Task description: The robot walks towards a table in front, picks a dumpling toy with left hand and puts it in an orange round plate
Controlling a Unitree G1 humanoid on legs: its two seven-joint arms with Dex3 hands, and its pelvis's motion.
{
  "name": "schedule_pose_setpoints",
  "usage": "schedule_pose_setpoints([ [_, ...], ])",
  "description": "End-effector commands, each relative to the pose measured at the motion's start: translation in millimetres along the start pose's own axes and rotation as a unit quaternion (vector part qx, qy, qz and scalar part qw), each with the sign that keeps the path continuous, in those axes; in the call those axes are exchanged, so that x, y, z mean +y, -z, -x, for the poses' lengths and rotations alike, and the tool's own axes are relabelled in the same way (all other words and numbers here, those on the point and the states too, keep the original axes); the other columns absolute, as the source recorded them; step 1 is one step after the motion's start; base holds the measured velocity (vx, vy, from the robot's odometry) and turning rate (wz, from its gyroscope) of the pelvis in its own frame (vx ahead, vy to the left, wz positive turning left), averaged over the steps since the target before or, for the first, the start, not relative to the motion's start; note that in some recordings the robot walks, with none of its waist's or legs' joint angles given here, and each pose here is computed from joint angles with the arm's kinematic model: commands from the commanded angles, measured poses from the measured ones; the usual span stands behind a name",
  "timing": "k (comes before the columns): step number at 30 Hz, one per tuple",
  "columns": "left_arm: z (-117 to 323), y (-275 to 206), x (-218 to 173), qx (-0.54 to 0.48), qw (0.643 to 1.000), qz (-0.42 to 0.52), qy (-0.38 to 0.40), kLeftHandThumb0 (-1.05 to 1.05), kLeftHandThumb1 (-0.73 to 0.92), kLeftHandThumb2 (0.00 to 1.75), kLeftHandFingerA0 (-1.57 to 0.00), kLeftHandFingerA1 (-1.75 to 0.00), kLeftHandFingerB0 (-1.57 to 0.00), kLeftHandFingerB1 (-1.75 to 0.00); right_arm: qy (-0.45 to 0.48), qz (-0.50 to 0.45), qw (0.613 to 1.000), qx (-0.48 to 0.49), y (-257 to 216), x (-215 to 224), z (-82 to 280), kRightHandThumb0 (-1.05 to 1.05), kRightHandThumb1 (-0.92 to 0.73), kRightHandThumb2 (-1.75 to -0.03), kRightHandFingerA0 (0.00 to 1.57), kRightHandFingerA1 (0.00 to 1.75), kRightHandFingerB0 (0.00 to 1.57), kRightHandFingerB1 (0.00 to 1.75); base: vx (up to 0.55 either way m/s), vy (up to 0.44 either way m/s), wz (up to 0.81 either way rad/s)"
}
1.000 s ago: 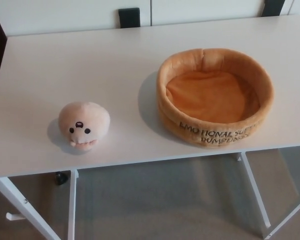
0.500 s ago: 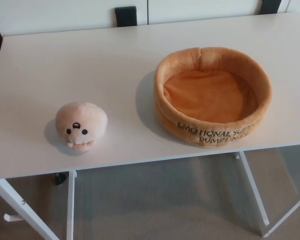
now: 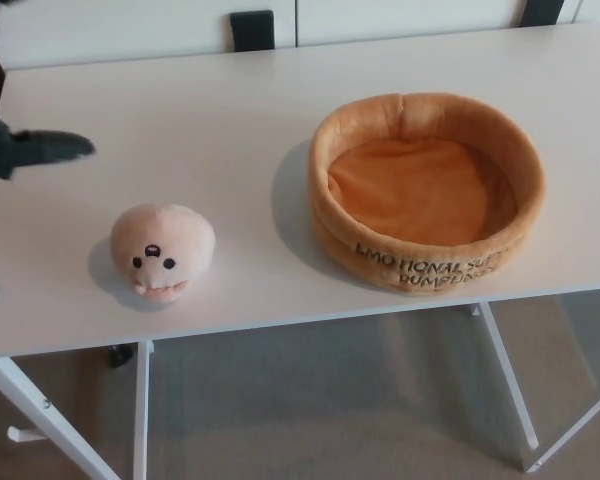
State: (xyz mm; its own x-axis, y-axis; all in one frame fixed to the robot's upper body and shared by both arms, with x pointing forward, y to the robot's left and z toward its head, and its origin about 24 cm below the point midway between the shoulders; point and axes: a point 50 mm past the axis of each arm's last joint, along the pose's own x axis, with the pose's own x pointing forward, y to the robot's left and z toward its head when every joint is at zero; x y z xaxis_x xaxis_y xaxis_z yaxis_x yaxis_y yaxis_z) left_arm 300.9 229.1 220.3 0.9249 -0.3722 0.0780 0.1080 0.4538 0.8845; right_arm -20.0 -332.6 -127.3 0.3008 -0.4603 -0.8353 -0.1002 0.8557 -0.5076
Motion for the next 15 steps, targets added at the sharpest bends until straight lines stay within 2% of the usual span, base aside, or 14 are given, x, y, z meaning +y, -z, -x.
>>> schedule_pose_setpoints([
  [1,-19.9,24.6,-32.4,0.132,0.986,-0.045,0.091,-0.52,0.36,0.67,-0.05,-0.27,-0.07,-0.26,0.017,0.005,1.000,0.005,0.5,-7.6,-0.6,-0.39,-0.56,-0.57,0.83,0.66,0.57,0.38,0.00,0.000,0.00],
  [2,-22.3,26.3,-38.8,0.138,0.984,-0.047,0.101,-0.52,0.41,0.53,-0.04,-0.28,-0.06,-0.27,0.016,0.009,1.000,0.003,0.4,-7.6,-0.4,-0.39,-0.57,-0.58,0.88,0.70,0.57,0.38,0.00,0.000,0.00],
  [4,-26.3,29.0,-50.2,0.148,0.981,-0.047,0.119,-0.57,0.41,0.53,-0.02,-0.28,-0.06,-0.28,0.016,0.013,1.000,-0.004,-0.3,-7.5,-0.1,-0.43,-0.56,-0.57,0.88,0.76,0.57,0.37,0.00,0.000,0.00],
  [8,-31.4,32.6,-68.8,0.168,0.973,-0.055,0.150,-0.57,0.41,0.53,-0.01,-0.28,-0.05,-0.28,0.017,0.013,1.000,-0.003,-1.1,-7.2,-0.6,-0.40,-0.57,-0.58,0.91,0.77,0.57,0.38,0.00,0.000,0.00],
  [9,-32.8,32.2,-75.4,0.179,0.967,-0.060,0.169,-0.61,0.34,0.64,-0.02,-0.19,-0.05,-0.24,0.017,0.015,1.000,-0.005,-1.7,-7.6,-0.6,-0.40,-0.59,-0.58,0.92,0.78,0.58,0.38,0.00,0.000,0.00],
  [10,-33.2,32.1,-77.2,0.183,0.966,-0.061,0.174,-0.61,0.34,0.64,-0.02,-0.19,-0.05,-0.24,0.017,0.015,1.000,-0.006,-1.9,-7.7,-0.6,-0.40,-0.59,-0.58,0.92,0.78,0.58,0.38,0.00,0.000,0.00],
  [11,-35.1,32.2,-82.1,0.191,0.961,-0.066,0.190,-0.57,0.36,0.75,0.00,-0.18,-0.02,-0.23,0.017,0.008,1.000,-0.005,-3.2,-8.0,-1.5,-0.39,-0.58,-0.58,0.85,0.66,0.57,0.38,0.00,0.000,0.00],
  [14,-36.4,32.0,-86.2,0.197,0.957,-0.070,0.203,-0.57,0.35,0.75,0.00,-0.18,0.00,-0.22,0.017,0.007,1.000,0.000,-3.6,-8.1,-2.1,-0.40,-0.58,-0.58,0.84,0.66,0.56,0.37,0.00,0.000,0.00],
  [15,-36.5,32.2,-90.1,0.201,0.953,-0.072,0.214,-0.57,0.35,0.76,0.00,-0.16,0.00,-0.21,0.015,0.005,1.000,0.000,-3.5,-7.8,-2.1,-0.39,-0.56,-0.57,0.89,0.66,0.55,0.38,0.00,0.000,0.00],
])
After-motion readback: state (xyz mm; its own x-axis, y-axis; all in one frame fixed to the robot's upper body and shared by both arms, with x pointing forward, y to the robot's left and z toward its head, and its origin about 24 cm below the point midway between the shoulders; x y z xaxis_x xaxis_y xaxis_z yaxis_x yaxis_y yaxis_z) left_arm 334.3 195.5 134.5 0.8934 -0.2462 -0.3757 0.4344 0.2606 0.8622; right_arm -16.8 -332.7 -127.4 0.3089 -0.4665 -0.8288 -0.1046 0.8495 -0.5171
